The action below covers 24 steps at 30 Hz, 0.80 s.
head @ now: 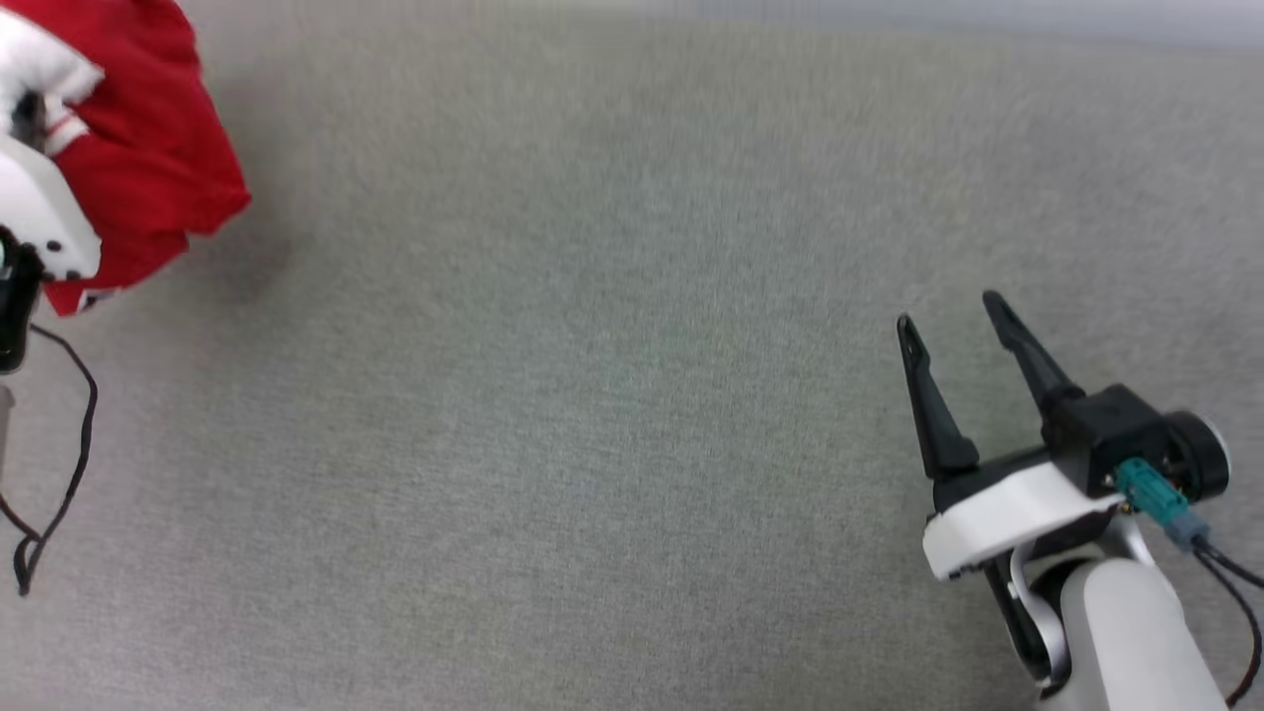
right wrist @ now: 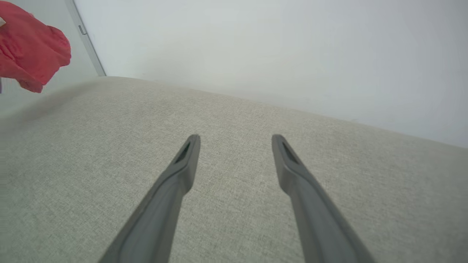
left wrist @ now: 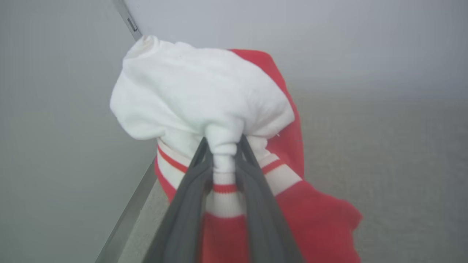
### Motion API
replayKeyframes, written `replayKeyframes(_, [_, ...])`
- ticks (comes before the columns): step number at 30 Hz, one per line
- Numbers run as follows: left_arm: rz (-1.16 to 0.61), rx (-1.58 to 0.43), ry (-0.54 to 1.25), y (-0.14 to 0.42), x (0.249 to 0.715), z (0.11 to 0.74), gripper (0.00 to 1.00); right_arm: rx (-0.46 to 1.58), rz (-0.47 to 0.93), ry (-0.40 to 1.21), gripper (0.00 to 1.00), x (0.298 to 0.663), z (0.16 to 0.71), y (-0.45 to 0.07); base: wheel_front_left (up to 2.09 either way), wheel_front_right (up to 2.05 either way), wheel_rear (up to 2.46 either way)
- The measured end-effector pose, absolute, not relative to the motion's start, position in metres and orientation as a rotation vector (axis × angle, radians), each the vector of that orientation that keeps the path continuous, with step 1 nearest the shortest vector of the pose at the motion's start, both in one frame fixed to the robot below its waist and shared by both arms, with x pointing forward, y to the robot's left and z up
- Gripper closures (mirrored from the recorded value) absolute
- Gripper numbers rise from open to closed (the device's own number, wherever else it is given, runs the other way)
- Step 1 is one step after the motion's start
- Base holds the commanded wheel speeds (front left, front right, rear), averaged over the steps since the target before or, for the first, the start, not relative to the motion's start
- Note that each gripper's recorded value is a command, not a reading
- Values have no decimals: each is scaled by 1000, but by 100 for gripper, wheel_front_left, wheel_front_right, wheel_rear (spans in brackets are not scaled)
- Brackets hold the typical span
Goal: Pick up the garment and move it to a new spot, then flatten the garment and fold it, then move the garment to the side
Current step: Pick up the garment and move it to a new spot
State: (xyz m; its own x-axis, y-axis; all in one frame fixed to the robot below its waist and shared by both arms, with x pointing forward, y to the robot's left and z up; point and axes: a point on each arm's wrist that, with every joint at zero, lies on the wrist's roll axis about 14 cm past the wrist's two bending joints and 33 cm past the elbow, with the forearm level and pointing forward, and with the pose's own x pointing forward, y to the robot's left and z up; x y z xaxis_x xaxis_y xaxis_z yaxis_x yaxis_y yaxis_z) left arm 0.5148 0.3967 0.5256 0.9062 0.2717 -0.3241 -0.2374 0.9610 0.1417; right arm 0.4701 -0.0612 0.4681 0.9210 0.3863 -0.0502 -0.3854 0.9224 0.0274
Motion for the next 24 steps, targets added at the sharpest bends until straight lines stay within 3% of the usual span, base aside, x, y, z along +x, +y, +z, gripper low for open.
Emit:
replayKeyframes(5, [199,127,70,364,523,597,100,17,367,12,0,451,492,-73,0,0,0])
replayKeyframes(11, [37,72,-126,285,534,637,100,5,292,-16,0,428,511,-102,0,0,0])
replayKeyframes(18, [-247,-54,-158,149,528,624,100,-18,161,-20,0,396,522,-150,0,0,0])
replayKeyframes(24, [-543,-87,-13,27,483,568,100,-19,48,-24,0,364,529,-187,0,0,0])
